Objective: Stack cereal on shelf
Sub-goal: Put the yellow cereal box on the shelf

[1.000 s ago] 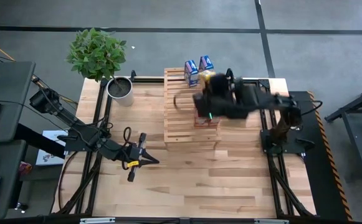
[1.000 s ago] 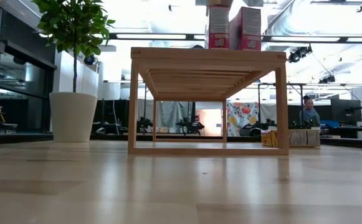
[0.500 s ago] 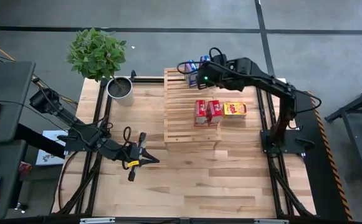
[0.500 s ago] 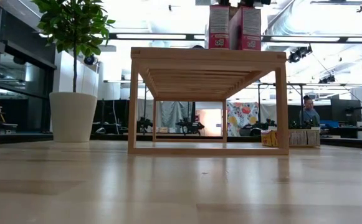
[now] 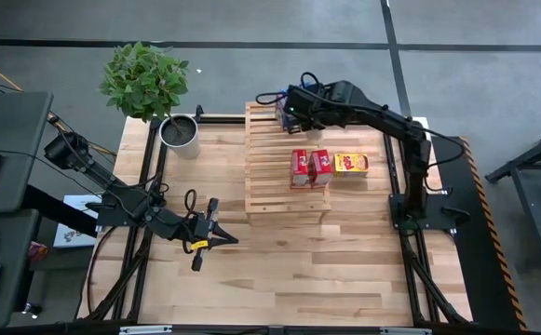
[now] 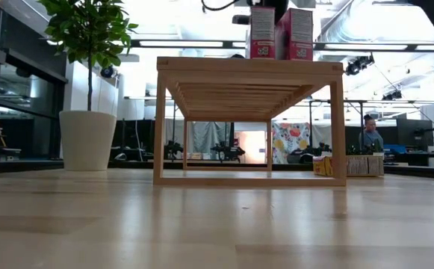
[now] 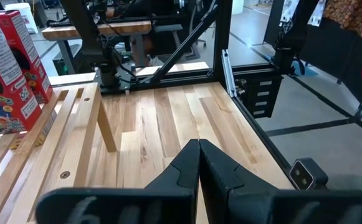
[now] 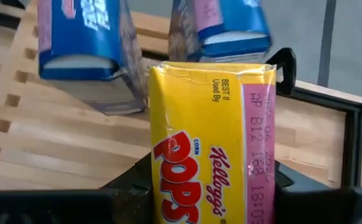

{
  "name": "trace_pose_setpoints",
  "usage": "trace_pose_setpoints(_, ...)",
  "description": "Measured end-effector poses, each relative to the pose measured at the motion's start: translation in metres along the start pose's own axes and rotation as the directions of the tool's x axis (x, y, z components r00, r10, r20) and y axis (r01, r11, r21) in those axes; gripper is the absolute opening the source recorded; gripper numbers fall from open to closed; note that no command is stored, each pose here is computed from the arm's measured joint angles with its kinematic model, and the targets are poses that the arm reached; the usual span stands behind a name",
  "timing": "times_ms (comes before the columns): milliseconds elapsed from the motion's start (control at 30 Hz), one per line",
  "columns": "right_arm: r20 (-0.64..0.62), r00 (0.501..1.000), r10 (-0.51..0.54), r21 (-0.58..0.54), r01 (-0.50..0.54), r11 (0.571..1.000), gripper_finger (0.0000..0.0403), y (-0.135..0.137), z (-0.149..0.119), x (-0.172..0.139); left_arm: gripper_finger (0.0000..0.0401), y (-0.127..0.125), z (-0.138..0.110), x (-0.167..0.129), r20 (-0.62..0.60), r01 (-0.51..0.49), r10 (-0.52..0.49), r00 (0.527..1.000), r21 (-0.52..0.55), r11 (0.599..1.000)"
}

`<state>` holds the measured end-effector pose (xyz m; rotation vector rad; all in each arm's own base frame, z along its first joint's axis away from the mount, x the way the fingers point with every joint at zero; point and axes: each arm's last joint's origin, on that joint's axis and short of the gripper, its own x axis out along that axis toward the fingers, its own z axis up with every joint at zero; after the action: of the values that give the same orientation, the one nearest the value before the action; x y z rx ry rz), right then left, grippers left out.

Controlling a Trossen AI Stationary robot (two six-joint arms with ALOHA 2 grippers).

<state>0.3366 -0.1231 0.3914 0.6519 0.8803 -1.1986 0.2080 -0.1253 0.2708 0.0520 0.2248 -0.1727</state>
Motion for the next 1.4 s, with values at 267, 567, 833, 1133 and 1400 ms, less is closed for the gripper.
trace_pose_setpoints(267, -0.059, 0.998, -0.004, -0.051, 0.001, 0.999, 0.0140, 0.011, -0.003, 0.016, 0.0000, 0.000, -0.001, 0.000, -0.012, -0.001, 0.001, 1.000, -0.005, 1.000)
trace_pose_setpoints(567, -0.091, 0.996, 0.014, -0.081, -0.022, 0.996, 0.0140, 0.013, -0.004, 0.017, 0.0000, 0.000, -0.002, 0.000, -0.021, -0.001, 0.001, 1.000, -0.002, 1.000)
trace_pose_setpoints(833, -0.067, 0.998, -0.001, -0.080, -0.005, 0.997, 0.0156, 0.013, -0.004, 0.016, 0.0000, 0.000, -0.002, 0.000, -0.021, 0.000, 0.000, 1.000, -0.002, 1.000)
trace_pose_setpoints(1133, -0.057, 0.998, -0.002, -0.087, -0.003, 0.996, 0.0236, 0.015, -0.007, 0.015, 0.0000, 0.000, -0.002, 0.000, -0.021, 0.000, 0.000, 1.000, -0.003, 1.000)
trace_pose_setpoints(1400, -0.019, 1.000, -0.020, -0.085, 0.018, 0.996, 0.0256, 0.010, -0.003, 0.011, 0.0000, 0.000, -0.002, 0.000, -0.021, 0.000, 0.000, 1.000, -0.010, 1.000)
